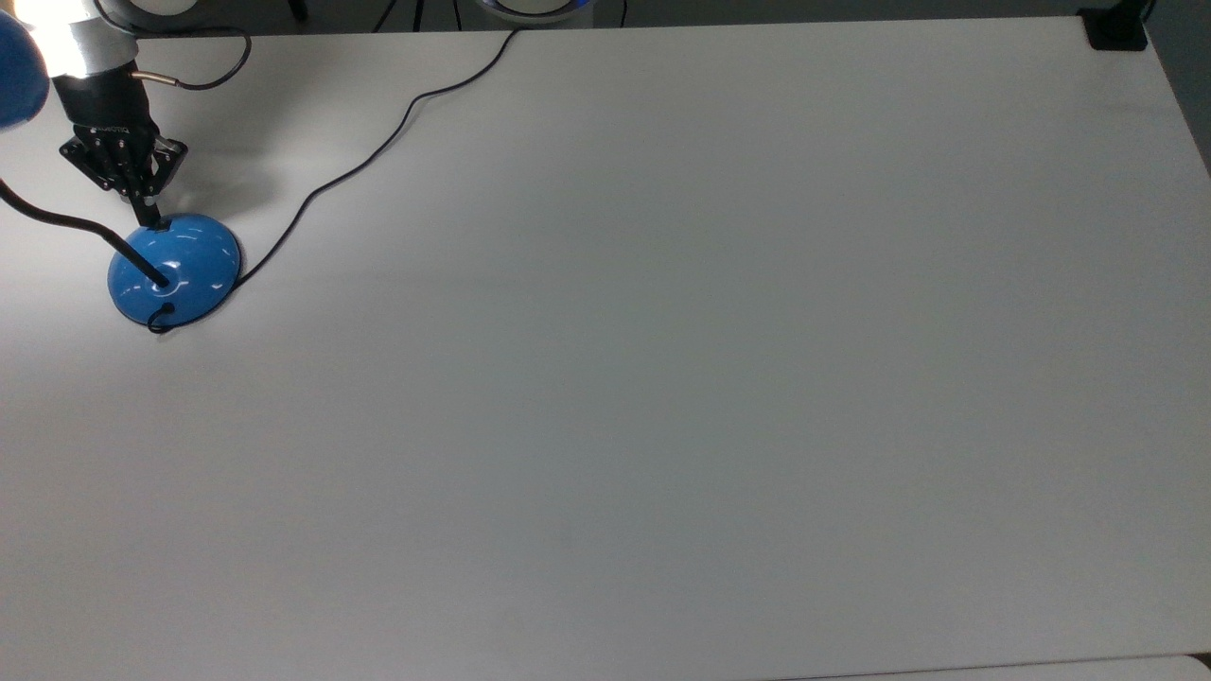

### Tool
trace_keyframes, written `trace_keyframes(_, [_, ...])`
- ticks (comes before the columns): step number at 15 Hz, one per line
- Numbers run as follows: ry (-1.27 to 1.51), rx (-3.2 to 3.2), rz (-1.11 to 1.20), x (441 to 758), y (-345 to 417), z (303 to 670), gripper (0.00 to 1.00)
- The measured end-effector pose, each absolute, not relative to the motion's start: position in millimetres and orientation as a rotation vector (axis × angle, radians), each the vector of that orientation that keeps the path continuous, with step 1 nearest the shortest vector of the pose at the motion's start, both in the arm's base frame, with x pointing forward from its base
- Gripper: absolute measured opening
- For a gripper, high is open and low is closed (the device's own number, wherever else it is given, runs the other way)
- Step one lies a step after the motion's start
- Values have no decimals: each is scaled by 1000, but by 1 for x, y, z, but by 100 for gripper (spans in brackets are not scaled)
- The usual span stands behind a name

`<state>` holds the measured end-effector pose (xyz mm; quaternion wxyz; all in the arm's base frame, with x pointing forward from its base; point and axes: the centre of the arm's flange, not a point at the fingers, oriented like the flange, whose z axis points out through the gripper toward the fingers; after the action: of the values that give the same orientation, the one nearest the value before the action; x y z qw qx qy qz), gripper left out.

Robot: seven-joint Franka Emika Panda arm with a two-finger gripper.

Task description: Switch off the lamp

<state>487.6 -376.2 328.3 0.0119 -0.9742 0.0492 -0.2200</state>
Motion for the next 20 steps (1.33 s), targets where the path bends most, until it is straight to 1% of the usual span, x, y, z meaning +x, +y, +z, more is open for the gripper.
trace_keyframes(8, [146, -3037, -680, 487, -375, 326, 1])
trace_keyframes(13, [34, -3055, -675, 484, -375, 323, 1])
trace_keyframes(16, [-31, -3053, -656, 476, -377, 319, 1])
trace_keyframes(18, [-100, -3031, -595, 467, -380, 317, 1])
trace_keyframes(20, [-181, -3009, -507, 454, -385, 327, 1])
